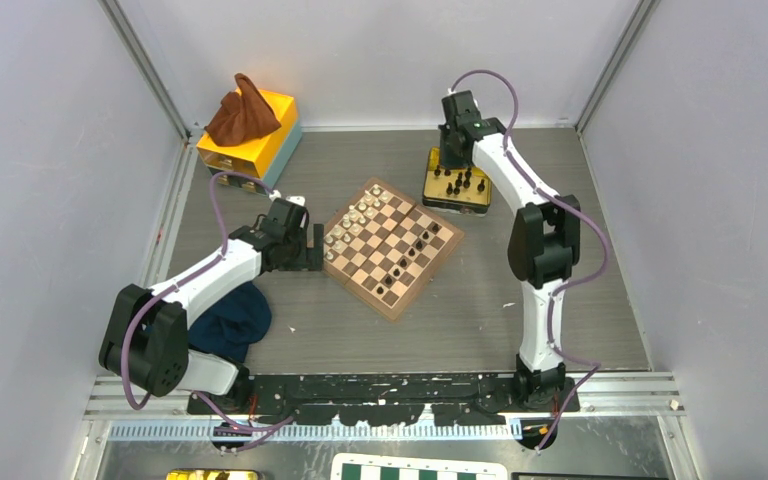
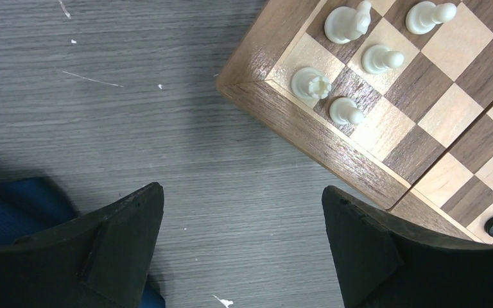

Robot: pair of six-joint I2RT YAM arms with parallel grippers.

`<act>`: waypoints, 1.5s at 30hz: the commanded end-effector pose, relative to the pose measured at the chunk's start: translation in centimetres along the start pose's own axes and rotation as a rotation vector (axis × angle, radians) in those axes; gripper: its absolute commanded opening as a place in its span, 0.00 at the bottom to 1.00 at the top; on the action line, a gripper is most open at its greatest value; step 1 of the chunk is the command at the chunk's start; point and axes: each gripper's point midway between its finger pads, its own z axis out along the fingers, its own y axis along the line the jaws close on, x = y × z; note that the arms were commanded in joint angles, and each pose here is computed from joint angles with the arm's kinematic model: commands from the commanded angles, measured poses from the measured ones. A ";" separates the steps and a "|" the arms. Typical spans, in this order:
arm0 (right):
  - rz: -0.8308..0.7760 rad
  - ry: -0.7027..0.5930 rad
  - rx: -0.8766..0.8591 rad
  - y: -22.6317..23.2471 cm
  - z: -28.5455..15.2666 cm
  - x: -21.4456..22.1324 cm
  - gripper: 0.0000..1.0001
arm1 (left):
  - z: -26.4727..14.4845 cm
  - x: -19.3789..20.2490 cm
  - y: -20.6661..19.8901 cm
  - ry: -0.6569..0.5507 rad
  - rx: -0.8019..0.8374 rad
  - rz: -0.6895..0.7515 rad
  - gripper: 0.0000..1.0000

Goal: Set up the chess pieces on the board
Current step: Place the chess piece on the chessboard.

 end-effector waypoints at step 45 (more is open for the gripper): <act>-0.106 -0.113 -0.123 4.0 -8.5 14.5 0.01 | -0.4 -1.1 -1.6 -0.031 0.076 -0.042 0.90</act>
